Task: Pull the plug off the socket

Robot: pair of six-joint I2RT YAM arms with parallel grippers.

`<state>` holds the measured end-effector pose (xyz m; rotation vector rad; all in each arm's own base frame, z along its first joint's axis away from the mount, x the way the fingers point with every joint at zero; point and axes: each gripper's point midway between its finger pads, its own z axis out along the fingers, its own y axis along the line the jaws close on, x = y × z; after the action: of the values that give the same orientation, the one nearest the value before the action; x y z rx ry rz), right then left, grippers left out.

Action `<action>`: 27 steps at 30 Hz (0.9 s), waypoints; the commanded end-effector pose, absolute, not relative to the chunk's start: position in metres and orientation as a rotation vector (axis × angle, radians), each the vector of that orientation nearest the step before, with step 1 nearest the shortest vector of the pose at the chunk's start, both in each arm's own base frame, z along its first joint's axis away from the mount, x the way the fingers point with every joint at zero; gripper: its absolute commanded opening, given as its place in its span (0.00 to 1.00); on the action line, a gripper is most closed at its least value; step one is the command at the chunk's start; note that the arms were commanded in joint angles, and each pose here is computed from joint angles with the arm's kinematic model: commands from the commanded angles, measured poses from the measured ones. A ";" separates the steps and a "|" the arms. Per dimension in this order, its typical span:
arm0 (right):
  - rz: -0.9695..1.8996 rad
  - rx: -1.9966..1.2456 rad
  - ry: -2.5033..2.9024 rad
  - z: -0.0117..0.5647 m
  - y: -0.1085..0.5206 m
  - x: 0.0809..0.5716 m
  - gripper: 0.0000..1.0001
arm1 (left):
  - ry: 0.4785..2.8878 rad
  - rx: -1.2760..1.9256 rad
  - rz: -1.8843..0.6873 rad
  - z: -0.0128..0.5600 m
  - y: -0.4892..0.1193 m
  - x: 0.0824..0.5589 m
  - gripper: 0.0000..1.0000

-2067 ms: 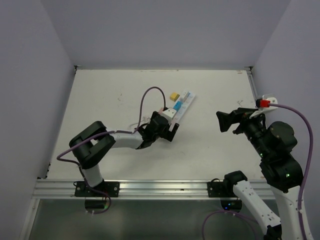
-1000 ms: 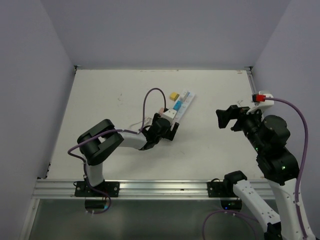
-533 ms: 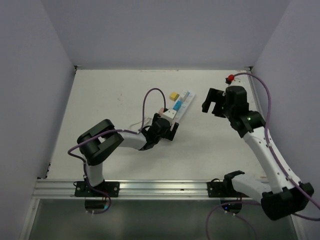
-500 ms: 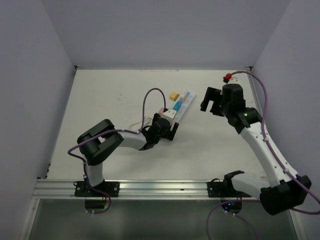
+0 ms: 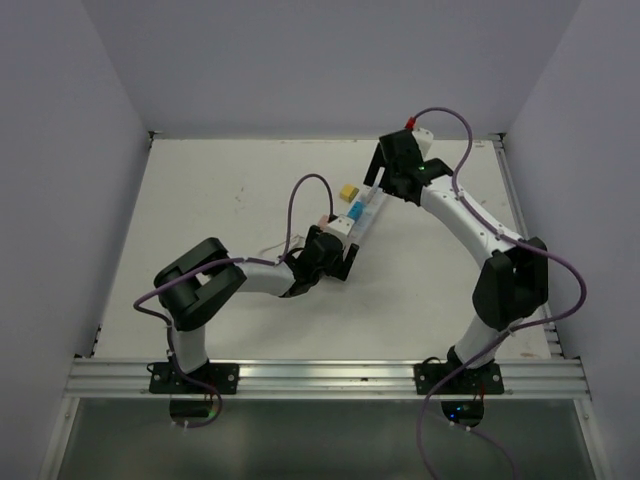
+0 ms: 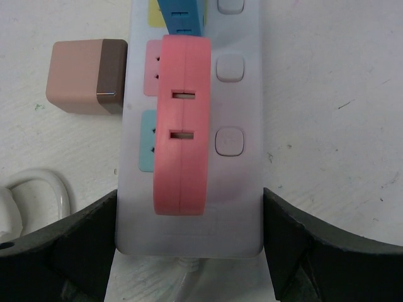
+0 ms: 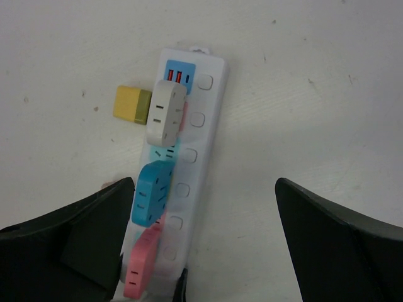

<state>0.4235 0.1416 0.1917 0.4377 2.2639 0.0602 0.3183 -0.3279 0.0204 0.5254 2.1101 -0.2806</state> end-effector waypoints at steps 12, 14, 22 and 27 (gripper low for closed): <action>-0.062 0.638 2.238 0.148 0.164 0.463 0.91 | 2.308 0.540 -0.457 -0.007 -0.328 0.268 0.00; -0.079 0.644 2.239 0.143 0.163 0.464 0.86 | 2.316 0.535 -0.449 -0.009 -0.327 0.267 0.00; -0.144 0.639 2.277 0.122 0.160 0.464 0.74 | 2.388 0.539 -0.335 -0.030 -0.327 0.272 0.00; -0.142 0.647 2.298 0.116 0.159 0.469 0.65 | 2.411 0.542 -0.261 -0.036 -0.328 0.273 0.00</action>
<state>0.4566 0.1637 0.1025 0.5943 2.3490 -0.1395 0.3101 -0.3515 0.0208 0.4940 2.1834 -0.3678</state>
